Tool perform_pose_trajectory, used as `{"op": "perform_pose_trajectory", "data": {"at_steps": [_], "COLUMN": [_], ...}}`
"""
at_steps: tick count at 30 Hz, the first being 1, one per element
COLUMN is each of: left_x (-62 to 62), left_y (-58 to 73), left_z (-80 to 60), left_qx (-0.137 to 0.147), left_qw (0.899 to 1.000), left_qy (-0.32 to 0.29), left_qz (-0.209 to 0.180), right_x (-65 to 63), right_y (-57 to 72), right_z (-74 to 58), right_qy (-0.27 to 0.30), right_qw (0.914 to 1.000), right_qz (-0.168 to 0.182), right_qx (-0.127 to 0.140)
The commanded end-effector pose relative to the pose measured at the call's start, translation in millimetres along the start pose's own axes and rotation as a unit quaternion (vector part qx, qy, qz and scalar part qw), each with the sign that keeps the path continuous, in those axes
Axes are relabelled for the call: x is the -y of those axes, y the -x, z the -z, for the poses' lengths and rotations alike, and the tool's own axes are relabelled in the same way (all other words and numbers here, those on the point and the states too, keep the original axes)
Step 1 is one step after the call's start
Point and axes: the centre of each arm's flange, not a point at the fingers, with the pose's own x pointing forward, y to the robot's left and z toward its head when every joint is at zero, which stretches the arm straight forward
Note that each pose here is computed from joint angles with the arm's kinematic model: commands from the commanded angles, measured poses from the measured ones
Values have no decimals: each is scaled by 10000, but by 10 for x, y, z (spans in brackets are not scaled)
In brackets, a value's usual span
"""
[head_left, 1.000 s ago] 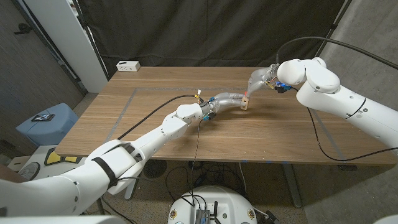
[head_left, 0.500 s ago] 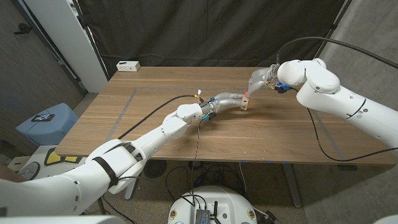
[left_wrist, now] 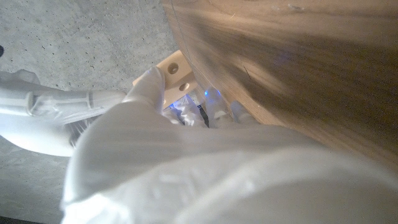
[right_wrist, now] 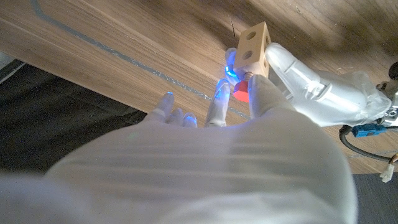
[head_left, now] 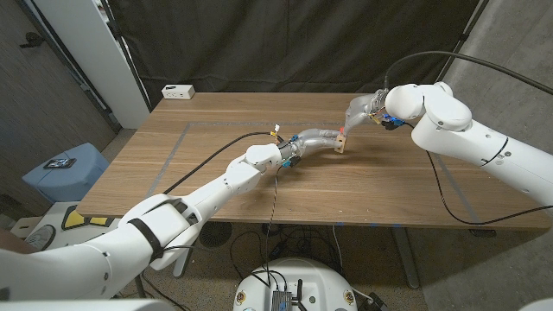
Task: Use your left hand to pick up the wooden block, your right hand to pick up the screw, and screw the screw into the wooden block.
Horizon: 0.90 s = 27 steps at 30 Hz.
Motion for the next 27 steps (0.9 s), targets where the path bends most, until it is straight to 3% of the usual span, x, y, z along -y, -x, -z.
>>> {"op": "perform_pose_trajectory", "data": {"at_steps": [1,27], "left_x": [5,52], "left_y": [9,37], "left_z": [10,2], "left_qx": [-20,5], "left_qw": [10000,10000], "left_qy": [11,16], "left_qz": [-5,20], "right_x": [-6,48], "right_y": [4,63], "right_z": [-10,-75], "right_qy": [-33,8], "right_qw": [10000,9999], "right_qz": [23,-112], "right_qx": [-9,75]}}
